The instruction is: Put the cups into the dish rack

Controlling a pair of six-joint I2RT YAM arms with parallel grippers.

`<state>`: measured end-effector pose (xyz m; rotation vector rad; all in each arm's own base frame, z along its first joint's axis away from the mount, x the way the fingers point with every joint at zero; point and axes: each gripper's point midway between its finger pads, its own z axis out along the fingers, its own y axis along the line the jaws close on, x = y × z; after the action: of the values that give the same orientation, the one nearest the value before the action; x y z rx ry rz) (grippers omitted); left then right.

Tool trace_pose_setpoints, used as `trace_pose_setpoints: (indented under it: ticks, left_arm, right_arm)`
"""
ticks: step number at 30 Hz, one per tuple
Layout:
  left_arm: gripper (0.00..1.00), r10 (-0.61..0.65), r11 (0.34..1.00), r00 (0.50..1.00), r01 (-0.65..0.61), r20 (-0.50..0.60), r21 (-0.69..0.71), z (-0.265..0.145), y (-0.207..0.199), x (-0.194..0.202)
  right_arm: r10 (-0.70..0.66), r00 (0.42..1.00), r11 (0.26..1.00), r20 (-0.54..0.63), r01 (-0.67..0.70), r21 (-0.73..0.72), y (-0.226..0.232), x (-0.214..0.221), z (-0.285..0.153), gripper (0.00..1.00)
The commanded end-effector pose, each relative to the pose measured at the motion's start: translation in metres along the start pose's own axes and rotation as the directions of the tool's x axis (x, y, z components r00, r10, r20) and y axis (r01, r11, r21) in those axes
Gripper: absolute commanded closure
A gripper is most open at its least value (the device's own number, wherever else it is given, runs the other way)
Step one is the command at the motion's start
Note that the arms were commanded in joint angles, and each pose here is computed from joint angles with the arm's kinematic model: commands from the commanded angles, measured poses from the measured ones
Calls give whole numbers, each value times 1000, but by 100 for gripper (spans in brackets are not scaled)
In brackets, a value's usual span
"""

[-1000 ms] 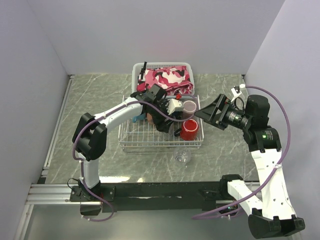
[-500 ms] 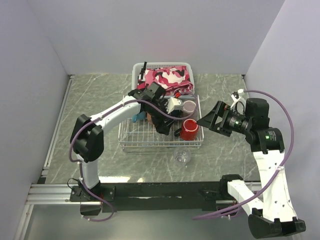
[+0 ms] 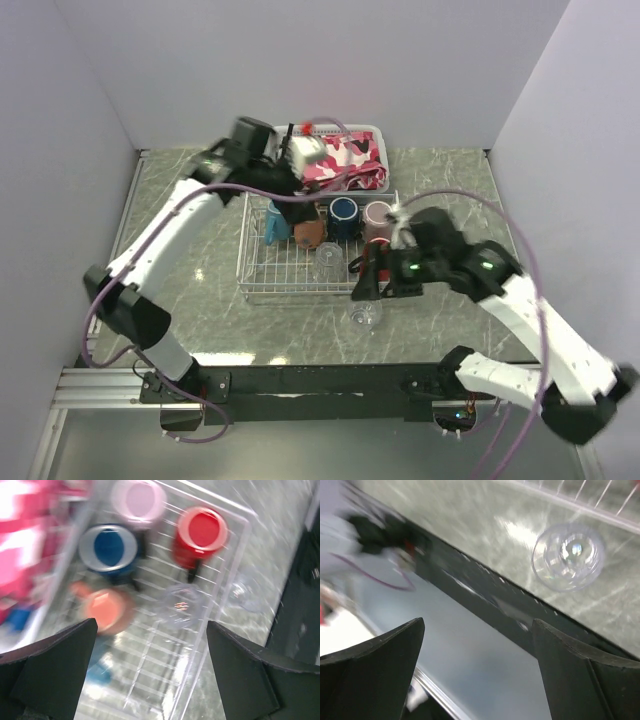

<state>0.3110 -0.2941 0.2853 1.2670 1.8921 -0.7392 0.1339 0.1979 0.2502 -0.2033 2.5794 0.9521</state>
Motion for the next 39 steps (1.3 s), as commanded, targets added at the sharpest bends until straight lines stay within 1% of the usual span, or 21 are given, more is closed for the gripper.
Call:
trace_pose_setpoints:
  ticks: [1,2,3,5,6,9,12,13,14,15,16,21,31,39]
  left_arm:
    - [4,-73,991,984,89,160,-97,-70,12,-31]
    - [4,-59,989,982,83,180,-126,-83,9,-33]
    - [4,-75,986,983,97,166,-134,-83,7,-22]
    - [3,-69,983,981,97,179,-155,-93,1,-20]
    - [4,-88,980,981,117,174,-162,-95,0,-17]
    - [3,-136,974,976,164,172,-155,-100,-3,-11]
    - [4,-168,962,971,198,168,-187,-106,2,0]
    - [3,-178,952,969,214,169,-221,-108,7,3]
    - [4,-166,948,967,211,196,-238,-113,6,-1]
    - [4,-181,941,964,228,196,-249,-110,7,8]
    - [4,-171,933,960,230,223,-278,-118,6,7]
    - [4,-253,923,946,299,205,-243,-110,4,28]
    - [4,-270,916,948,307,172,-258,-105,12,36]
    - [4,-265,914,945,310,193,-261,-107,18,26]
  right_arm:
    - [-81,994,973,-77,96,210,-14,9,38,6]
    - [-98,991,968,-88,116,224,-16,11,43,7]
    - [-121,989,957,-87,139,253,-21,10,49,10]
    - [-146,984,946,-104,170,278,-27,12,63,14]
    - [-161,980,938,-113,188,293,-32,14,68,17]
    - [-194,973,928,-128,224,297,-35,19,77,19]
    - [-200,970,923,-136,233,306,-43,26,81,23]
    - [-199,972,925,-128,229,302,-43,27,81,24]
    - [-191,973,927,-128,222,304,-45,29,83,24]
    - [-186,973,926,-134,219,307,-48,33,85,26]
    - [-182,975,929,-125,212,302,-47,33,86,27]
    - [-195,972,921,-131,227,316,-52,38,95,28]
    - [-245,948,905,-202,298,304,-47,44,125,29]
    - [-241,936,907,-257,311,284,-50,60,141,31]
